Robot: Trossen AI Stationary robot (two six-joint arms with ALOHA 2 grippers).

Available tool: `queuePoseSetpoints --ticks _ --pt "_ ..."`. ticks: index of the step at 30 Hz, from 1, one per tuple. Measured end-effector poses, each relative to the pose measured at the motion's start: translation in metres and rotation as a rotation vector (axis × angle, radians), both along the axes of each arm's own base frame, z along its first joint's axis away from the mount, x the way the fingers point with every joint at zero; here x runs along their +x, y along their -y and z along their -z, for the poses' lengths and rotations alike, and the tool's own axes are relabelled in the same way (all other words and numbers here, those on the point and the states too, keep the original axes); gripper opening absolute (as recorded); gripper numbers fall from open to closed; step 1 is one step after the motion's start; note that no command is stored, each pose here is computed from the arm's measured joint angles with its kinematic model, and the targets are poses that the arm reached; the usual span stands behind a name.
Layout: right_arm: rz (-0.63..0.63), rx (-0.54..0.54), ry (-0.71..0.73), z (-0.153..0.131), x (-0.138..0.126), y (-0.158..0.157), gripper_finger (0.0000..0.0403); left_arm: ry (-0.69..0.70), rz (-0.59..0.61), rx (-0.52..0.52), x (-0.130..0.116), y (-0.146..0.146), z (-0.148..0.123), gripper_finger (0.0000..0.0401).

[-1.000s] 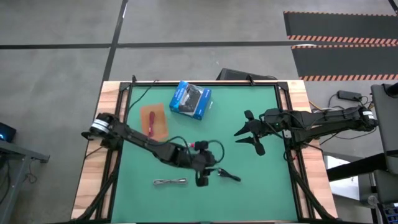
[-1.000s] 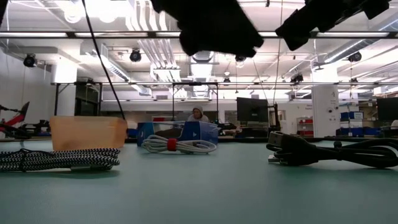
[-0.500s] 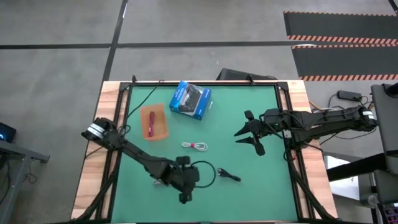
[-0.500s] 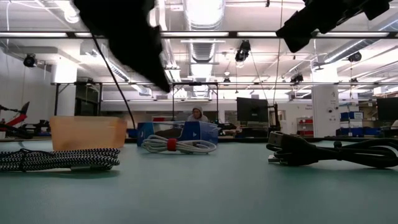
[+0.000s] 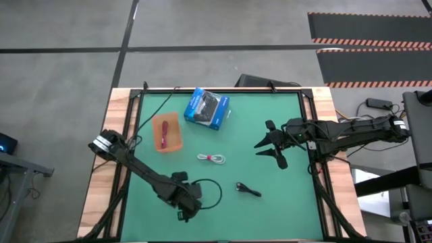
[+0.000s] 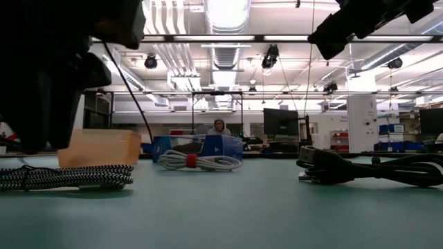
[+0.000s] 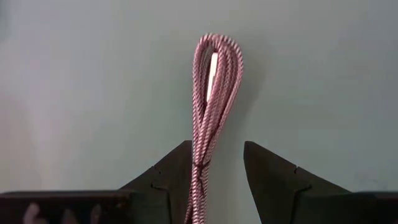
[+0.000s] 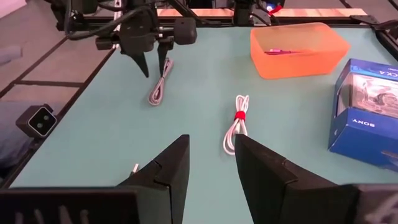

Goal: Pick and place USB-C Cables
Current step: Put the white and black charger cable into the orange bin

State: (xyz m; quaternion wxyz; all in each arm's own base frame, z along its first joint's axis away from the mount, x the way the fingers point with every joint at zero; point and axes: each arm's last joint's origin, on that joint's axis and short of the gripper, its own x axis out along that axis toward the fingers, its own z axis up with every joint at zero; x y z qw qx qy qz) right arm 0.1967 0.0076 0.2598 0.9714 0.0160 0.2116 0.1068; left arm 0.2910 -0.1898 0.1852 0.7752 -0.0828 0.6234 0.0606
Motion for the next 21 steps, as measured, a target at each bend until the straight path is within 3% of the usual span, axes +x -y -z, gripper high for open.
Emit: queuePoseSetpoints --ticks 16,21 --pt "0.0 0.0 -0.002 0.0 0.0 0.0 0.0118 -0.07 -0.016 -0.006 -0.015 -0.007 0.028 0.013" --pt "0.0 0.0 -0.002 0.0 0.0 0.0 0.0118 -0.07 -0.016 -0.006 -0.015 -0.007 0.029 0.0106"
